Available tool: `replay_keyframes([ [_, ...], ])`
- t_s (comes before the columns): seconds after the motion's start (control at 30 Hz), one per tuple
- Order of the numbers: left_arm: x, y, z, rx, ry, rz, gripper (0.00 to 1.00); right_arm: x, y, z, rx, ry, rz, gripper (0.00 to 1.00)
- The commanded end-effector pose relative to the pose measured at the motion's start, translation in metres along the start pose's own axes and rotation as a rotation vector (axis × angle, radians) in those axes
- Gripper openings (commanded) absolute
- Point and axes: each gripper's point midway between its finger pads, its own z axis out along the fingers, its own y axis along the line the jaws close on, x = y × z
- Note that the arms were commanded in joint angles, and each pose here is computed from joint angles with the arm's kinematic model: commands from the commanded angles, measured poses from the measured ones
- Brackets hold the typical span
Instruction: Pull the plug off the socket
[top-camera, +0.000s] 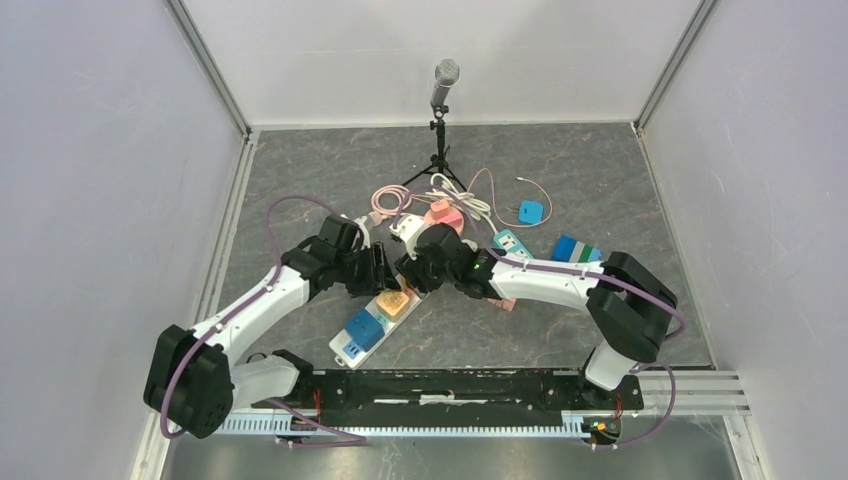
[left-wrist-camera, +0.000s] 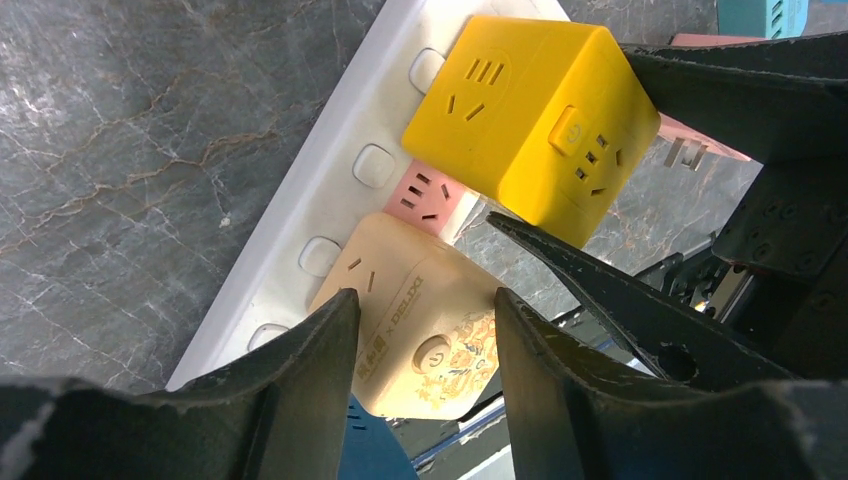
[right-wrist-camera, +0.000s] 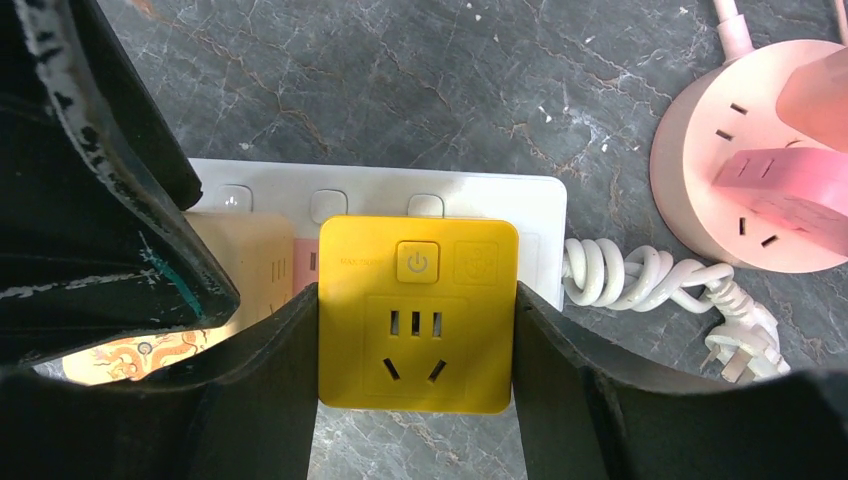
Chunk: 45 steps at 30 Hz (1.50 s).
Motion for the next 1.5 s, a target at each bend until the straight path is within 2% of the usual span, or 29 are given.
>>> replay_keyframes([
  [0.0,0.03,0.003,-0.004,0.012,0.114,-0.008,0.57,-0.061,-0.004,-0.011,0.036,-0.174,0.012,0.0],
  [0.1,0.032,0.003,-0.006,0.011,0.119,-0.018,0.56,-0.067,-0.016,-0.013,0.105,-0.18,0.048,0.0],
  [0.23,0.025,-0.007,-0.012,0.044,0.094,-0.006,0.63,-0.059,-0.032,-0.013,0.173,-0.144,0.083,0.0],
  [0.37,0.021,-0.012,-0.014,0.061,0.092,0.023,0.66,-0.064,-0.04,-0.014,0.194,-0.164,0.097,0.0],
  [0.63,0.032,0.005,-0.006,-0.009,0.149,0.017,0.43,-0.067,-0.034,-0.013,0.13,-0.175,0.086,0.0],
  [0.77,0.032,0.007,-0.003,-0.017,0.137,-0.009,0.42,-0.094,-0.025,-0.024,-0.072,-0.304,0.21,0.0],
  [0.93,0.036,0.02,0.006,-0.084,0.164,-0.006,0.42,-0.099,-0.018,-0.028,-0.076,-0.316,0.087,0.0],
  [1.1,0.044,0.036,0.015,-0.19,0.183,0.001,0.4,-0.09,-0.014,-0.032,-0.007,-0.328,-0.066,0.0],
  [1.27,0.042,0.044,0.016,-0.249,0.169,0.007,0.39,-0.102,-0.023,-0.041,0.036,-0.356,-0.057,0.0],
  [1.4,0.039,0.045,0.016,-0.261,0.155,0.008,0.38,-0.109,-0.021,-0.043,-0.065,-0.394,0.043,0.0],
  [1.47,0.038,0.046,0.016,-0.266,0.153,0.008,0.38,-0.107,-0.017,-0.041,-0.068,-0.39,0.026,0.0],
])
